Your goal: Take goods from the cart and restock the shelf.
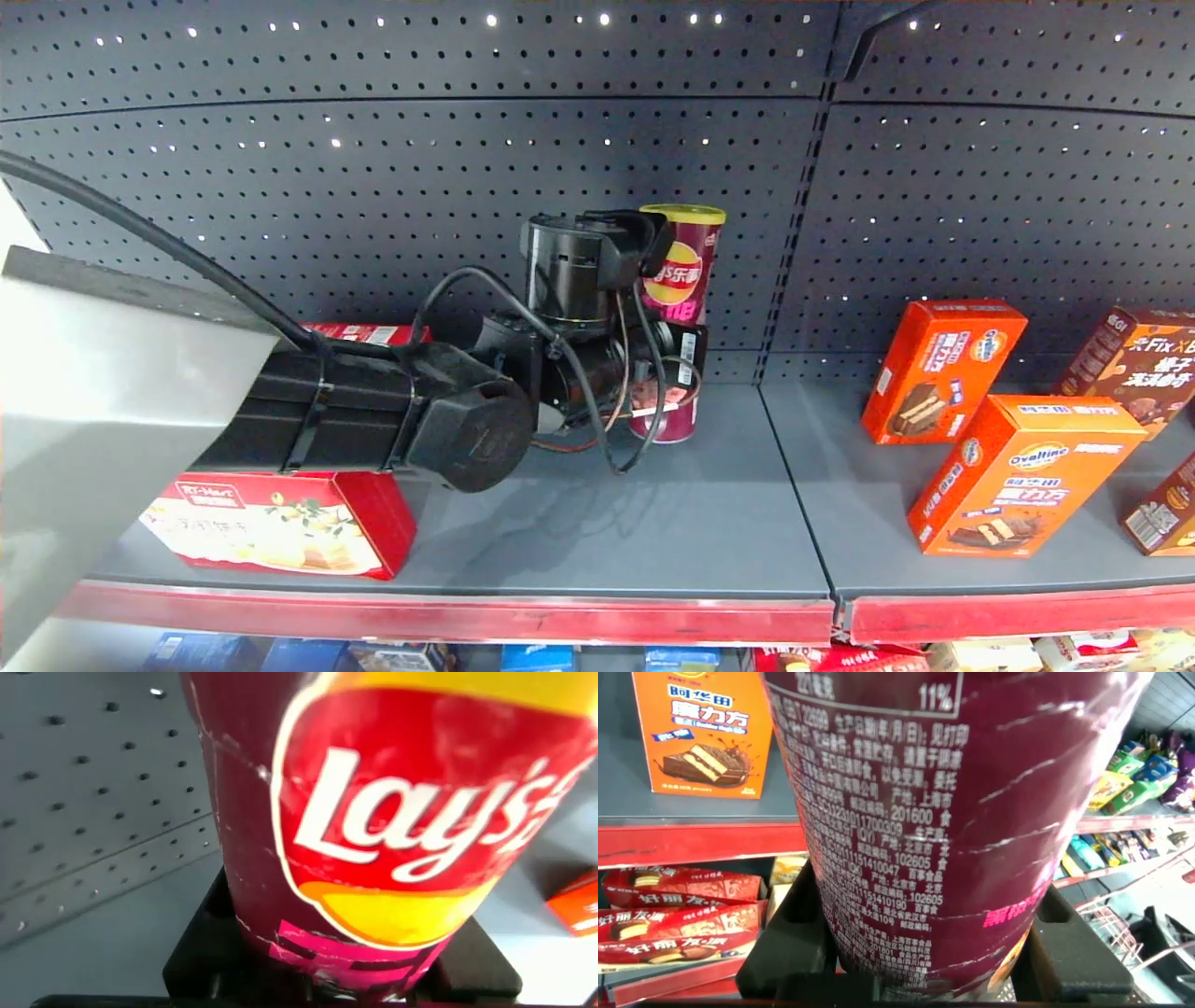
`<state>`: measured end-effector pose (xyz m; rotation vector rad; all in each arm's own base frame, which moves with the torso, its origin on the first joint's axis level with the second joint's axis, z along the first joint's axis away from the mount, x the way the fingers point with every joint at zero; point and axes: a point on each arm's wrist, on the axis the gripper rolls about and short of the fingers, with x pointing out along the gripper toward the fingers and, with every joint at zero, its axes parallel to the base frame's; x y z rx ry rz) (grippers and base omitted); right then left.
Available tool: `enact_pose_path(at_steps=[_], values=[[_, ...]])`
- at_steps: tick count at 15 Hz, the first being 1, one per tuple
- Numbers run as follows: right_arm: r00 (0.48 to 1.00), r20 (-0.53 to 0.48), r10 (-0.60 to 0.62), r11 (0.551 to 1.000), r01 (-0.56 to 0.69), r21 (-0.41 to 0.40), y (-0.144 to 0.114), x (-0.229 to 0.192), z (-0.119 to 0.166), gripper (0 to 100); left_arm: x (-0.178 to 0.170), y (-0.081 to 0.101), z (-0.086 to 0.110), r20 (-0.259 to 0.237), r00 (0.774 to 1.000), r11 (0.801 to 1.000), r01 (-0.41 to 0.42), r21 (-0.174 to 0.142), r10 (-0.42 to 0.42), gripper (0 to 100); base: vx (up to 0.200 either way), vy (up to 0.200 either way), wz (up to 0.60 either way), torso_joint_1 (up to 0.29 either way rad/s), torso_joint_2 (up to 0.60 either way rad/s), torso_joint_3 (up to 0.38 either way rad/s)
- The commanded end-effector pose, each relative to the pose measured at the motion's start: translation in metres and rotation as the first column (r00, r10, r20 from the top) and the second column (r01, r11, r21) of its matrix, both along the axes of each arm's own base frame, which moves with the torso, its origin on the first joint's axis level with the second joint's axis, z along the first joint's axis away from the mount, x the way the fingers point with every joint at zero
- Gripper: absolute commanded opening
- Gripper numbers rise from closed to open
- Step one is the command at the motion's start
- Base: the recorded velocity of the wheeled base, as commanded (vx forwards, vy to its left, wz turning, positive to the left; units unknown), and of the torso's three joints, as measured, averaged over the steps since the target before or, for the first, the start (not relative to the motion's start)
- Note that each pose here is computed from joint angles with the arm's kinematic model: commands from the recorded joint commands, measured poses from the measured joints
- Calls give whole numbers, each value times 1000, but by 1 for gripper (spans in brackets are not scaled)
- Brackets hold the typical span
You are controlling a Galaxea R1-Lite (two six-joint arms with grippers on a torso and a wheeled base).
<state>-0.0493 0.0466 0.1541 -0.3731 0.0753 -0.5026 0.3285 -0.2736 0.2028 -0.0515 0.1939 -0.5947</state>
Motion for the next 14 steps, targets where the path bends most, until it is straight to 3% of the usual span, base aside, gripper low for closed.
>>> enact_pose_path(at_steps=[1, 4, 5, 8, 14], values=[[1000, 4, -1, 1000, 1, -4, 1, -1, 1, 0, -12, 7, 16, 20, 1000, 1000, -14, -25, 15, 0, 0, 0, 0, 0, 0, 0], [1000, 13, 0, 1000, 0, -12, 2, -2, 4, 0, -25, 23, 29, 31, 999, 999, -26, -32, 27, 0, 0, 0, 0, 0, 0, 0], [1000, 13, 0, 1000, 0, -12, 2, -2, 4, 0, -33, 30, 28, 22, 999, 1000, -25, -18, 26, 0, 0, 0, 0, 0, 0, 0], [1000, 14, -1, 1000, 1, -13, 2, -2, 4, 0, -57, 50, 5, -26, 1000, 996, -15, 92, 18, 0, 0, 0, 0, 0, 0, 0], [1000, 27, -3, 1000, 3, -24, 3, -3, 7, 0, -63, 56, 3, -32, 998, 993, -51, 110, 55, 0, 0, 0, 0, 0, 0, 0]])
